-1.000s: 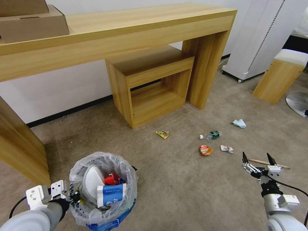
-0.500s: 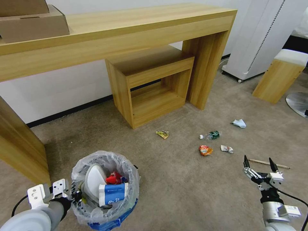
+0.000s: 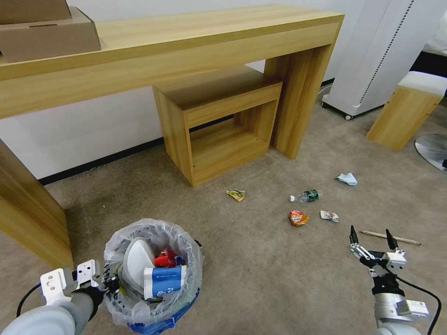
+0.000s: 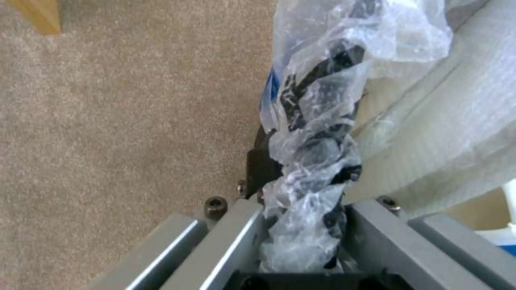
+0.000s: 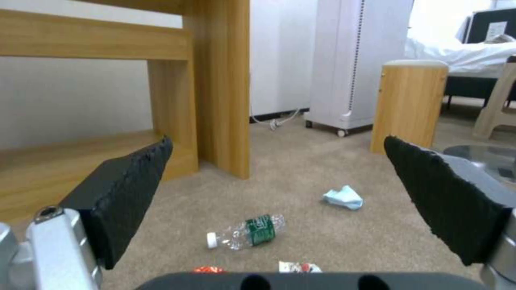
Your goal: Pick up the trash bin and place the garbage on the floor into it.
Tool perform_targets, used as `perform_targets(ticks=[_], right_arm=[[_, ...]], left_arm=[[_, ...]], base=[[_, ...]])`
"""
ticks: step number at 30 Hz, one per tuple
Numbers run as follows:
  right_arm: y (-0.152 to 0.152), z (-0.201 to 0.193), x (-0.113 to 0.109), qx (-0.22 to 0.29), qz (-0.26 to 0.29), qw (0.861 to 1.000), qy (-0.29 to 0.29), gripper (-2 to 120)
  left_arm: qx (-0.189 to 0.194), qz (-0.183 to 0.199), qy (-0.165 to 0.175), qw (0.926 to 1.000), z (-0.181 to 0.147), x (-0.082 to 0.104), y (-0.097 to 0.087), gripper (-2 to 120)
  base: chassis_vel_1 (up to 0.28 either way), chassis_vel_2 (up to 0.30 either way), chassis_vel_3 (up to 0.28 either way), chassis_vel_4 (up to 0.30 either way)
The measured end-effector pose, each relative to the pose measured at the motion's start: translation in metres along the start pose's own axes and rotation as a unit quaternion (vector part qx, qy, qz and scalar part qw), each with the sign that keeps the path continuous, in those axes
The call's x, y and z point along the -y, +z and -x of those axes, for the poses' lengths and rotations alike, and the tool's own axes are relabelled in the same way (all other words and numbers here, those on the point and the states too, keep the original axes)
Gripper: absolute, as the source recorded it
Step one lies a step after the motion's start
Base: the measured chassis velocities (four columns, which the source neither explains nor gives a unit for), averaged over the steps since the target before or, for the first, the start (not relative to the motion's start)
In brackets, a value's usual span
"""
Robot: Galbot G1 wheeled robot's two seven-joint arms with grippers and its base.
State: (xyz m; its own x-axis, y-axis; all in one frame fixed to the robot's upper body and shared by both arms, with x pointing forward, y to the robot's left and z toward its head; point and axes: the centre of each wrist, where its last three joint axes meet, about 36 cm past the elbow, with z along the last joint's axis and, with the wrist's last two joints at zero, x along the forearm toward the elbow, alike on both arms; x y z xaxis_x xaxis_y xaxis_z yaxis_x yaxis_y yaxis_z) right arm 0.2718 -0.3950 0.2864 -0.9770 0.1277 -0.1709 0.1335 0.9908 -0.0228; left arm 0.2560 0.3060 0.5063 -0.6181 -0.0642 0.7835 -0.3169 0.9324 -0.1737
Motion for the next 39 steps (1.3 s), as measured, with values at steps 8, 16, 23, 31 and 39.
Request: perform_targets(ticks=[8, 16, 23, 31, 39], right_arm=[[0.003, 0.002, -0.002, -0.006, -0.002, 1.000, -0.009, 100], [0.005, 0.007, -0.012, -0.007, 0.007, 1.000, -0.015, 100], [0.006, 0.011, -0.016, -0.005, 0.010, 1.000, -0.016, 100], [0.012, 0.010, -0.020, -0.012, 0.013, 1.000, -0.017, 100], [0.013, 0.016, -0.022, -0.013, 0.014, 1.000, -0.019, 100]], left_arm=[[0.000, -0.001, -0.001, 1.0000, 0.000, 0.000, 0.001, 0], [0.000, -0.002, -0.004, 1.0000, -0.001, -0.001, 0.003, 0], [0.001, -0.002, -0.003, 1.0000, -0.001, -0.001, 0.003, 0], [0.001, -0.002, -0.005, 1.0000, 0.001, -0.003, 0.002, 0], [0.001, -0.002, -0.004, 1.0000, 0.003, -0.004, 0.001, 0]], base=[[0.000, 0.000, 0.000, 0.000], [0.000, 0.000, 0.000, 0.000], [-0.005, 0.004, 0.006, -0.008], [-0.012, 0.014, 0.017, -0.017], [0.000, 0.000, 0.000, 0.000]])
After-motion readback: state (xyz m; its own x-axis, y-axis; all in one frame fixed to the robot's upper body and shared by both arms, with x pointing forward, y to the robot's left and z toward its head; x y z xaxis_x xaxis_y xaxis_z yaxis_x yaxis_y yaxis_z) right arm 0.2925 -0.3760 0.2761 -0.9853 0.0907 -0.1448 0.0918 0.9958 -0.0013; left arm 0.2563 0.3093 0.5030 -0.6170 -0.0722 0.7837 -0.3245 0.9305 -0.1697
